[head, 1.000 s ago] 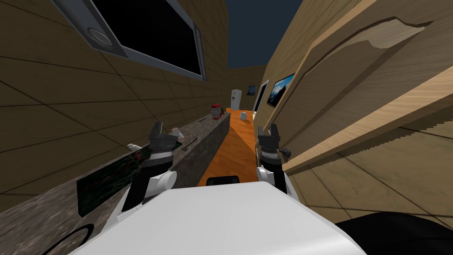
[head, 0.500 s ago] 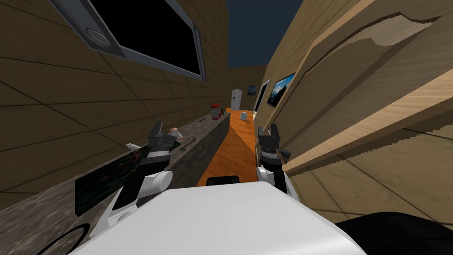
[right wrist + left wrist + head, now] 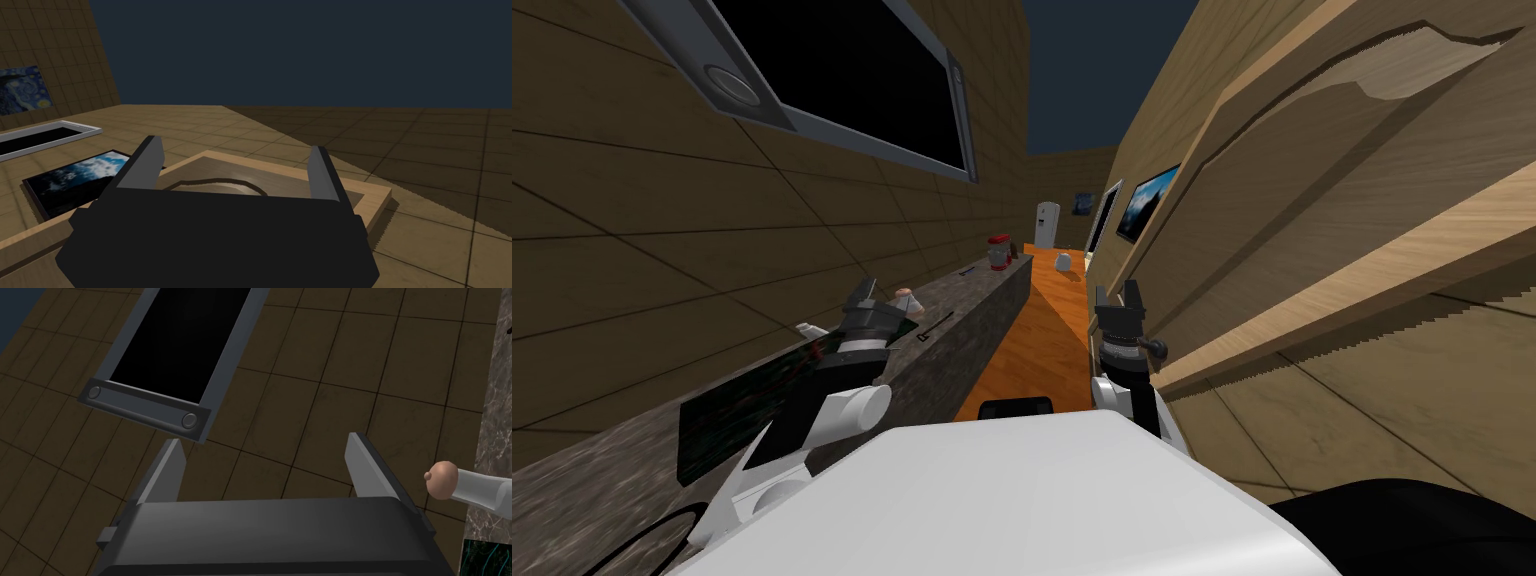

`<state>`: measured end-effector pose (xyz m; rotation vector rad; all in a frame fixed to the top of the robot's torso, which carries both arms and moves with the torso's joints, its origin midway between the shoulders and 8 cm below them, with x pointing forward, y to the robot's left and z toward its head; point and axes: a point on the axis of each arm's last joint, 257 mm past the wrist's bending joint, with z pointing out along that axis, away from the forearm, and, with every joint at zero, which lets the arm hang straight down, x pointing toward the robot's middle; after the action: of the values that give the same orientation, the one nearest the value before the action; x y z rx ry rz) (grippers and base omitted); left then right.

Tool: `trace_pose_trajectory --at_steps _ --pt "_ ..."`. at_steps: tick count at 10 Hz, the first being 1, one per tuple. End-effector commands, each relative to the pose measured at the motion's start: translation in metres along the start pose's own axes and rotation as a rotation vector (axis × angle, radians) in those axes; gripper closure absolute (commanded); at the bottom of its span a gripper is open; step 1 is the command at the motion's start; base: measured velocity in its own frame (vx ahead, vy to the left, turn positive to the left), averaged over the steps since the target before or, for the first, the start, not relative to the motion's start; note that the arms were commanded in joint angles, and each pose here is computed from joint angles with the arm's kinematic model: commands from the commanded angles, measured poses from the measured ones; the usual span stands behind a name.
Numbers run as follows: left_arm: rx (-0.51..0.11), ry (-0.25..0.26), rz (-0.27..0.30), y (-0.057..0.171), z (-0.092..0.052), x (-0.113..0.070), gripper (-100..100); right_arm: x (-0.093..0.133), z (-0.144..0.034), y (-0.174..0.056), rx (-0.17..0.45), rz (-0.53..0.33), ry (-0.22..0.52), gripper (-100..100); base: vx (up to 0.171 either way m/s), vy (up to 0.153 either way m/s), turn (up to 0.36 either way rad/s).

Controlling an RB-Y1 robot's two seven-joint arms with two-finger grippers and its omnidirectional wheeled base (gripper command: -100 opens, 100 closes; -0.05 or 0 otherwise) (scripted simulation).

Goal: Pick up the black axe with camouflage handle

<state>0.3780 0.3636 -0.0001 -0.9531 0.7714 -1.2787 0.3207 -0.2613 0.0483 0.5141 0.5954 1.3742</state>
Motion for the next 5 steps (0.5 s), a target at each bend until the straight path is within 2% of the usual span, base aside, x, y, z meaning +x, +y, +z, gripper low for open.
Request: trace_pose_trajectory --at_steps 1,2,5 --pt "-0.035 -0.009 -0.008 0.005 0.001 -0.003 -100 0.000 0.000 0.000 0.000 0.000 0.000 0 0.009 -0.036 0.013" --pt "-0.045 -0.010 -0.008 0.008 0.000 -0.004 -100 0.000 0.000 0.000 0.000 0.000 0.000 0 0.006 -0.019 0.001" --pt "-0.109 -0.039 -0.039 0.018 0.003 -0.022 -100 0.000 0.000 0.000 0.000 0.000 0.000 0 0.010 -0.040 0.019"
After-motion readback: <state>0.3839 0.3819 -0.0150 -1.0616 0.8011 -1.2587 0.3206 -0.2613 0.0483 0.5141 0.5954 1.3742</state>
